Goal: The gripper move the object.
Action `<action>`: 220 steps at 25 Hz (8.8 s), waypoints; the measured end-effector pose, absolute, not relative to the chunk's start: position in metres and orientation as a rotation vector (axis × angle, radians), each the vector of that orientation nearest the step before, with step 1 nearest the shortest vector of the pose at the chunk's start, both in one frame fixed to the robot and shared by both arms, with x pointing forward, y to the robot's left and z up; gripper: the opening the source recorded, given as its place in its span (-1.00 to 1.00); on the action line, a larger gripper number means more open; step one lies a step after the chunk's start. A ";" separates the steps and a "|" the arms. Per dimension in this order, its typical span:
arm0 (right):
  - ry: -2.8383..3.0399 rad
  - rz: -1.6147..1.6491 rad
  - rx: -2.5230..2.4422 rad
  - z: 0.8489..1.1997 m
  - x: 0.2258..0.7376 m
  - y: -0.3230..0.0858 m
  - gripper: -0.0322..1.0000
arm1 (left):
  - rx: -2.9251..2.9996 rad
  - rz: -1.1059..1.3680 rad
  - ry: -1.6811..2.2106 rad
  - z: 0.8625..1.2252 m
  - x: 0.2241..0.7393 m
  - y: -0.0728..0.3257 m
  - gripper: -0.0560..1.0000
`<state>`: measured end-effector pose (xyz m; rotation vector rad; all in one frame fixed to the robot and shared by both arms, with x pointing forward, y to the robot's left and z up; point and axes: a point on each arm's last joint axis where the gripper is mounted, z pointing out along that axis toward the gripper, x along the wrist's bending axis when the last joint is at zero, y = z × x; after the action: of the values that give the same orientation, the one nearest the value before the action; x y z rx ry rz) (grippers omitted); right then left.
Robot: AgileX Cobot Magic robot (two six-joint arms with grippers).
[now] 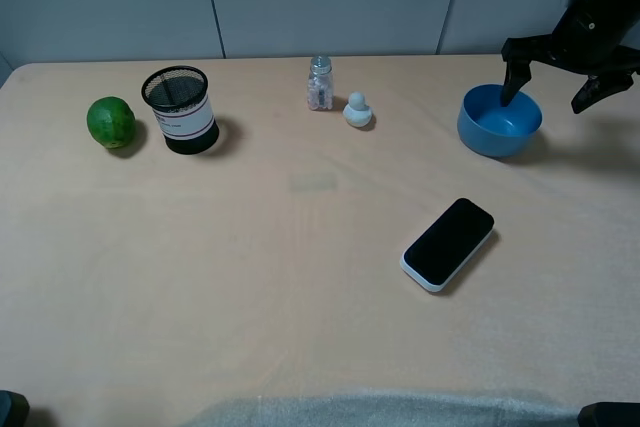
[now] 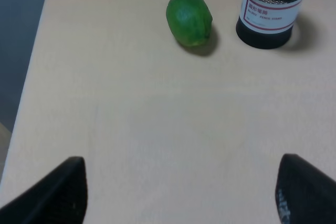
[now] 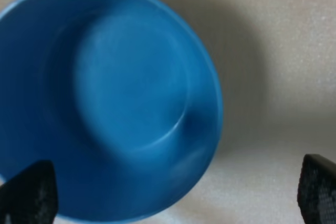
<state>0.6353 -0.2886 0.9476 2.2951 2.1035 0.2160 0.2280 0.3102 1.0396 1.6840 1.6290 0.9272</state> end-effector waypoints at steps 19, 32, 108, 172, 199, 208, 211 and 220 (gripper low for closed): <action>2.142 0.142 2.337 0.904 0.642 -0.288 0.41 | 1.684 0.927 1.629 1.040 0.228 0.310 0.61; 2.155 0.111 2.354 0.890 0.642 -0.288 0.41 | 1.684 0.927 1.629 1.040 0.228 0.310 0.61; 2.227 0.090 2.297 0.894 0.640 -0.288 -0.96 | 1.684 0.927 1.629 1.040 0.228 0.310 0.61; 2.674 0.509 1.452 1.085 0.505 -0.096 -0.96 | 1.684 0.927 1.629 1.040 0.228 0.310 0.61; 2.748 0.119 1.390 0.949 0.534 -0.096 -0.96 | 1.684 0.927 1.629 1.040 0.228 0.310 0.61; 2.768 0.095 1.366 0.928 0.541 -0.100 -0.96 | 1.684 0.927 1.629 1.040 0.228 0.310 0.61; 2.783 0.078 1.350 0.920 0.542 -0.100 -0.96 | 1.684 0.927 1.629 1.040 0.228 0.310 0.61; 2.806 0.024 1.347 0.903 0.543 -0.100 -0.96 | 1.684 0.927 1.629 1.040 0.228 0.310 0.61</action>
<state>0.5434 -0.0996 0.9028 1.3475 2.8057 0.0239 0.2280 0.3102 1.0396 1.6840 1.6290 0.9272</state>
